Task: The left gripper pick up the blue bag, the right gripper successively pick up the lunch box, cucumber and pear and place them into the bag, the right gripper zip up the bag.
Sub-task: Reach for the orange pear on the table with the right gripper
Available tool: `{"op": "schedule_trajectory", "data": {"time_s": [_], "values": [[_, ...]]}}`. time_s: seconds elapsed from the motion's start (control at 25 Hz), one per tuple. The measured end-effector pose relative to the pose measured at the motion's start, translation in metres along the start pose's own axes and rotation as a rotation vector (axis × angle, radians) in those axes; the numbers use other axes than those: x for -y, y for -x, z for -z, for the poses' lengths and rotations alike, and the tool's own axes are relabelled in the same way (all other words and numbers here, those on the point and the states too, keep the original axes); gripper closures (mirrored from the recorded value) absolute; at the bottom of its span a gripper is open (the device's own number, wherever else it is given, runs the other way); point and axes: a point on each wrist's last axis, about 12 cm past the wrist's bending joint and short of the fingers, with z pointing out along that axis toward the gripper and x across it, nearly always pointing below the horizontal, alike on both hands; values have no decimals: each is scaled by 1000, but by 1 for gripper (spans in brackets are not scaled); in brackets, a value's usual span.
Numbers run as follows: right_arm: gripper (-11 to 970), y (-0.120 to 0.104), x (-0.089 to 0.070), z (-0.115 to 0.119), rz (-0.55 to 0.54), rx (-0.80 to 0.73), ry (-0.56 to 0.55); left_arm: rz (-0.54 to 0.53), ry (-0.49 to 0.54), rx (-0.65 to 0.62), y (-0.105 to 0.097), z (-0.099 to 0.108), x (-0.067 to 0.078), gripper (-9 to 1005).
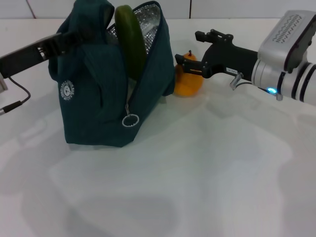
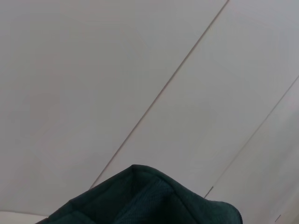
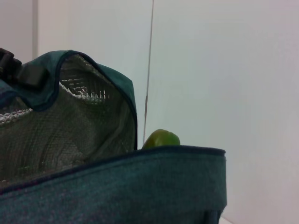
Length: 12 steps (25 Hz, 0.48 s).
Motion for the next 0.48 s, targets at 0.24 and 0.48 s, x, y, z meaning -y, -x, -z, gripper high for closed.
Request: {"op": "schedule_trajectory", "data": {"time_s": [0.24,0.48], "values": [[149,2,-2,-1,-7,10,9,-2,-2,0,1,-1,0,958],[254,1,-4,-2,-18,3,12,-5,-4,-3,1,-1,0,958]]}}
